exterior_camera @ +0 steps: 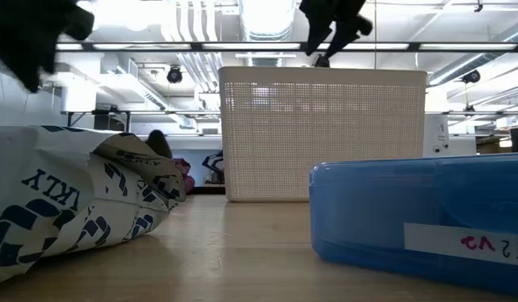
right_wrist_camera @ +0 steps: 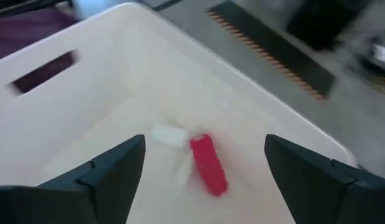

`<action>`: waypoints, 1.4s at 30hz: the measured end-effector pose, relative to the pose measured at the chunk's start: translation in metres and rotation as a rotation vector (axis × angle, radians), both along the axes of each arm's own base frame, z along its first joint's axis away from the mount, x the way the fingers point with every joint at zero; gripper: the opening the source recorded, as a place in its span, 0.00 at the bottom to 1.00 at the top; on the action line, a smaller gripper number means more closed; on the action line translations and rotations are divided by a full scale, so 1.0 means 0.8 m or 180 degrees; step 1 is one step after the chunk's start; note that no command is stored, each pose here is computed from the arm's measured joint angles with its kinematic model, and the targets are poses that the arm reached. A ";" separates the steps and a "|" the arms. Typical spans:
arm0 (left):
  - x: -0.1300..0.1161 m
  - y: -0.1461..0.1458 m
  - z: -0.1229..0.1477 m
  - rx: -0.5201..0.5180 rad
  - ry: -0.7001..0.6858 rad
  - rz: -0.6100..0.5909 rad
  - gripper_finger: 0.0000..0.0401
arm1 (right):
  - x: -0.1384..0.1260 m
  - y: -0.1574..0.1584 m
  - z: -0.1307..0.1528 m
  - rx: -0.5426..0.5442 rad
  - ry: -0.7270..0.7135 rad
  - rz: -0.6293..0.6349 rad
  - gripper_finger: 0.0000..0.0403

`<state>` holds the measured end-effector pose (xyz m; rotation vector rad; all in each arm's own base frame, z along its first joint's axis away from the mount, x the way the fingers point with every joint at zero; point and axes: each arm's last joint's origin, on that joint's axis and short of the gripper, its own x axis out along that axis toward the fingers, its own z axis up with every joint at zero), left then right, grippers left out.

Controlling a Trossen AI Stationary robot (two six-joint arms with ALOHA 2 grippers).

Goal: Pick & place medical supplies in basket/bin
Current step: Put the pill bottle into the bin

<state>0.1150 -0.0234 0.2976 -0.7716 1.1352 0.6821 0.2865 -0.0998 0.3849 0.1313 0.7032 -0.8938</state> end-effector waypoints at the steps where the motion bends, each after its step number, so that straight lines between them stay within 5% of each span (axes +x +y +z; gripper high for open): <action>1: 0.000 -0.002 -0.006 -0.0113 0.0163 -0.0074 0.75 | 0.002 0.001 -0.001 0.0088 -0.0016 0.0137 0.80; 6: 0.015 -0.015 -0.042 -0.0727 0.0835 -0.0666 0.75 | 0.008 0.004 -0.003 0.0383 -0.0099 0.0551 0.77; 11: 0.030 -0.025 -0.061 -0.0430 0.1102 -0.1298 0.75 | 0.009 0.007 -0.002 0.0315 -0.0048 0.0639 0.75; 18: 0.043 -0.062 -0.055 0.0090 0.0701 -0.2431 0.75 | 0.010 0.011 0.000 0.0250 -0.0034 0.0648 0.76; 22: 0.035 -0.084 -0.065 0.0194 0.0832 -0.2975 0.75 | 0.010 0.012 0.000 0.0251 -0.0029 0.0654 0.77; 27: 0.031 -0.099 -0.084 0.0120 0.1090 -0.3119 0.75 | 0.010 0.012 0.000 0.0251 -0.0029 0.0652 0.76; 42: 0.005 -0.080 -0.131 0.0144 0.0852 -0.2981 0.75 | 0.011 0.017 -0.001 0.0385 -0.0160 0.0523 0.76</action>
